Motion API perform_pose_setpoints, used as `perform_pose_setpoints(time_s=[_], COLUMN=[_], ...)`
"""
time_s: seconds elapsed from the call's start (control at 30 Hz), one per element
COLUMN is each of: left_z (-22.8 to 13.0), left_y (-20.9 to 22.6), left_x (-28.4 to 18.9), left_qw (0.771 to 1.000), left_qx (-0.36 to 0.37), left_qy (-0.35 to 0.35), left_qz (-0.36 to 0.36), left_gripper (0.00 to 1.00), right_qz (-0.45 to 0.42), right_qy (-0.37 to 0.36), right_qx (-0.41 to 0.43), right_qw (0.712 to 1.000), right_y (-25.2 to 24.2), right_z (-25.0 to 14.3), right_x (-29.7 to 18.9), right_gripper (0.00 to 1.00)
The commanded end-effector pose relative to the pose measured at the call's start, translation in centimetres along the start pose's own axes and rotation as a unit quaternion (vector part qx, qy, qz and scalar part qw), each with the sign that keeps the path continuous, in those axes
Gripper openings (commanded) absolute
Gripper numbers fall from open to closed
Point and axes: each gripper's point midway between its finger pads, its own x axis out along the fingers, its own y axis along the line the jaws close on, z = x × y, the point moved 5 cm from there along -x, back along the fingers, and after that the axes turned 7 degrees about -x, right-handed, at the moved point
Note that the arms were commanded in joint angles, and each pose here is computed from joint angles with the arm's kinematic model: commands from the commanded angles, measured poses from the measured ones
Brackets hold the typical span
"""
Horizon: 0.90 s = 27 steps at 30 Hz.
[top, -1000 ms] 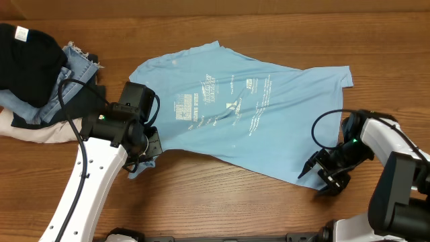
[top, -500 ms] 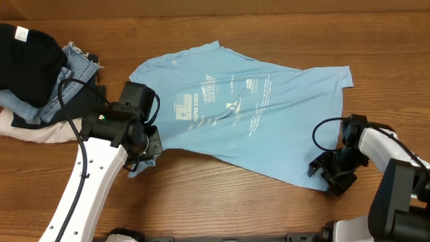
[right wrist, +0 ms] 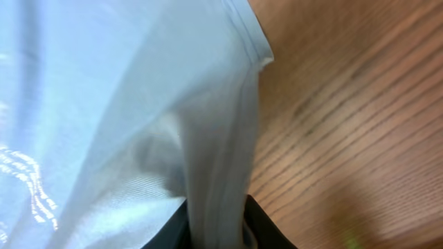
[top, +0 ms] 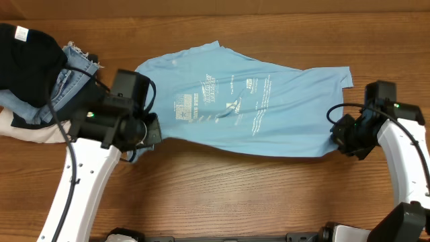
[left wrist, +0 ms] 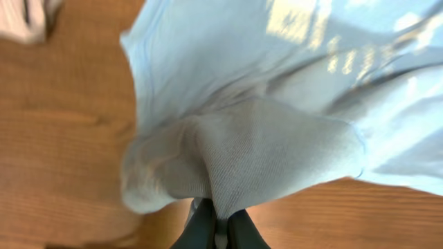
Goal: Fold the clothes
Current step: 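Lift the shirt with both grippers, flip it over, and lay it flat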
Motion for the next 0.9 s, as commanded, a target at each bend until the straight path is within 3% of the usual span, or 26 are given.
perform_pose_setpoints(time_s=[0.0,0.1,0.3,0.4,0.5,0.57,0.6,0.63,0.67,0.7,0.77,0.87], left_z=[2.3,3.0,2.9,2.9,2.9,2.9,2.9,2.9,2.9,2.9,2.8,2.8], left_y=[-0.4,-0.2,0.0,0.0,0.0,0.0,0.0,0.0,0.0,0.0,0.0,0.0], left_x=[-4.1,-6.0,-6.1,-6.1,-6.1,-6.1,-6.1,-6.1,-6.1,-6.1,-6.1,-6.1], left_qw=[0.997,0.995,0.995,0.995,0.995,0.995,0.995,0.995,0.995,0.995,0.995,0.995], left_qx=[0.017,0.017,0.019,0.019,0.019,0.019,0.019,0.021,0.023,0.023,0.023,0.023], left_qy=[-0.071,-0.099,-0.099,-0.099,-0.098,-0.098,-0.098,-0.099,-0.099,-0.099,-0.096,-0.096], left_qz=[-0.018,-0.014,-0.009,-0.009,-0.008,-0.008,-0.008,-0.008,-0.008,-0.008,-0.007,-0.007], left_gripper=[0.05,0.05,0.05,0.05,0.05,0.05,0.05,0.05,0.05,0.05,0.05,0.04], right_qz=[0.005,0.005,0.006,0.009,0.047,0.074,0.081,0.081,0.077,0.071,0.061,0.059], right_qy=[-0.023,-0.027,-0.029,-0.033,0.022,0.047,0.055,0.059,0.055,0.050,0.046,0.046], right_qx=[-0.018,-0.019,-0.015,-0.014,-0.033,-0.042,-0.040,-0.040,-0.042,-0.042,-0.043,-0.041], right_qw=[1.000,0.999,0.999,0.999,0.998,0.995,0.994,0.994,0.995,0.995,0.996,0.996], right_y=[0.4,0.4,0.7,0.8,1.4,2.0,2.1,2.1,2.0,1.9,1.6,1.6], right_z=[0.8,1.0,1.7,1.8,0.0,-0.8,-1.1,-1.2,-1.1,-0.9,-0.8,-0.9], right_x=[-1.5,-1.4,-0.7,-0.7,-0.7,-0.8,-0.9,-0.9,-0.9,-0.8,-0.8,-0.8], right_gripper=[0.22,0.14,0.14,0.19,0.09,0.15,0.24,0.23,0.09,0.05,0.08,0.04])
